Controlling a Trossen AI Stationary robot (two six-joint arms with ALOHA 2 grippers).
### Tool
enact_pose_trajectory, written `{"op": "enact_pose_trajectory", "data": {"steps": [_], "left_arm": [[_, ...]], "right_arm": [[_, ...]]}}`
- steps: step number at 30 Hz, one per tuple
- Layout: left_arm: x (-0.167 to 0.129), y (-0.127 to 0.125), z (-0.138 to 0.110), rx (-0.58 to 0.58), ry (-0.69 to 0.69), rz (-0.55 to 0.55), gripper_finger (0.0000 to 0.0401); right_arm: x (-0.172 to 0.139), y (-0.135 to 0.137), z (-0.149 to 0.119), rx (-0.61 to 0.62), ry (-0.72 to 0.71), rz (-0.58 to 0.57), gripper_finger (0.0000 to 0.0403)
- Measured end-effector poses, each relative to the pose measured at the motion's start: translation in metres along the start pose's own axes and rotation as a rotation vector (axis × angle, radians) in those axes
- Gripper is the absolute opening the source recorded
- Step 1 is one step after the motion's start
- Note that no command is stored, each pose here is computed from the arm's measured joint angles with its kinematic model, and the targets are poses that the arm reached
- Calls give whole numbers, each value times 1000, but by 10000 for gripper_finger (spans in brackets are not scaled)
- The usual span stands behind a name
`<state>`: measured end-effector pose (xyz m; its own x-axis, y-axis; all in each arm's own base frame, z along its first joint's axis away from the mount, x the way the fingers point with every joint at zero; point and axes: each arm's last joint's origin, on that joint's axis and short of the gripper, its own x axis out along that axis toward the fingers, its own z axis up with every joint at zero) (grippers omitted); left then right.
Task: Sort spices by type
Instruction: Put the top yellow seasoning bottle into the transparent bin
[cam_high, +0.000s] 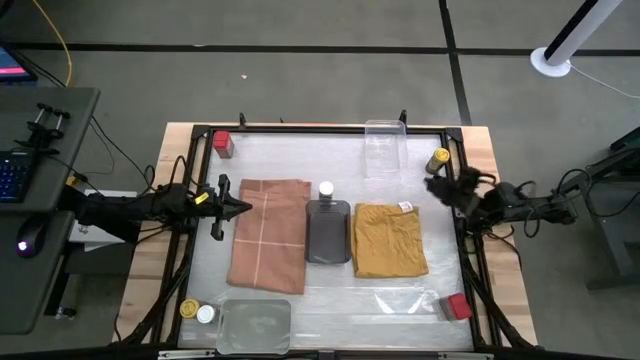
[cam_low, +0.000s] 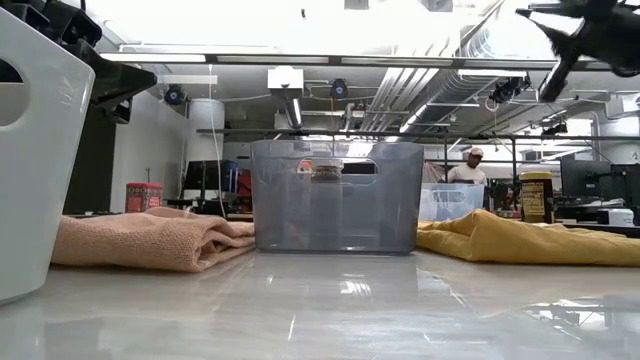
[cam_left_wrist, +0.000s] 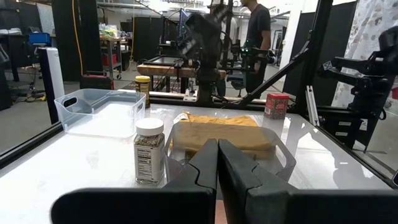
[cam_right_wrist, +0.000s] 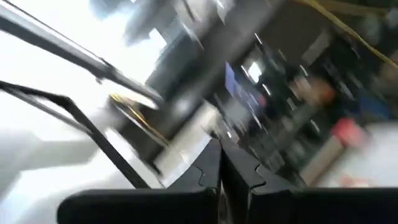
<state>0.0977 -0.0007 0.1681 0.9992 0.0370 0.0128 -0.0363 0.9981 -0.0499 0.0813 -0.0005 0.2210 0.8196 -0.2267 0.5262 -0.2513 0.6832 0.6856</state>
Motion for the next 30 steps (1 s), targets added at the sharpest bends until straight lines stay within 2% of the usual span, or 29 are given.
{"op": "enact_pose_trajectory", "data": {"steps": [2, 3, 6, 9, 13, 16, 18, 22, 25, 30], "left_arm": [[0, 0, 0, 0, 0, 0, 0], [0, 0, 0, 0, 0, 0, 0], [0, 0, 0, 0, 1, 0, 0], [0, 0, 0, 0, 0, 0, 0], [0, 0, 0, 0, 0, 0, 0], [0, 0, 0, 0, 0, 0, 0], [0, 0, 0, 0, 0, 0, 0], [0, 0, 0, 0, 0, 0, 0], [0, 0, 0, 0, 0, 0, 0], [0, 0, 0, 0, 0, 0, 0]], "right_arm": [[2, 6, 7, -39, -78, 29, 1], [5, 9, 10, -61, -92, 8, 1], [20, 16, 17, -149, -46, -130, 2], [42, 20, 24, -330, 113, -351, 20], [74, 25, 48, -593, 324, -703, 81], [94, 20, 65, -665, 441, -988, 140], [104, 9, 73, -661, 526, -1172, 182], [113, -15, 83, -527, 603, -1527, 258], [115, -31, 88, -436, 619, -1747, 300], [115, -59, 95, -277, 580, -1988, 333]]}}
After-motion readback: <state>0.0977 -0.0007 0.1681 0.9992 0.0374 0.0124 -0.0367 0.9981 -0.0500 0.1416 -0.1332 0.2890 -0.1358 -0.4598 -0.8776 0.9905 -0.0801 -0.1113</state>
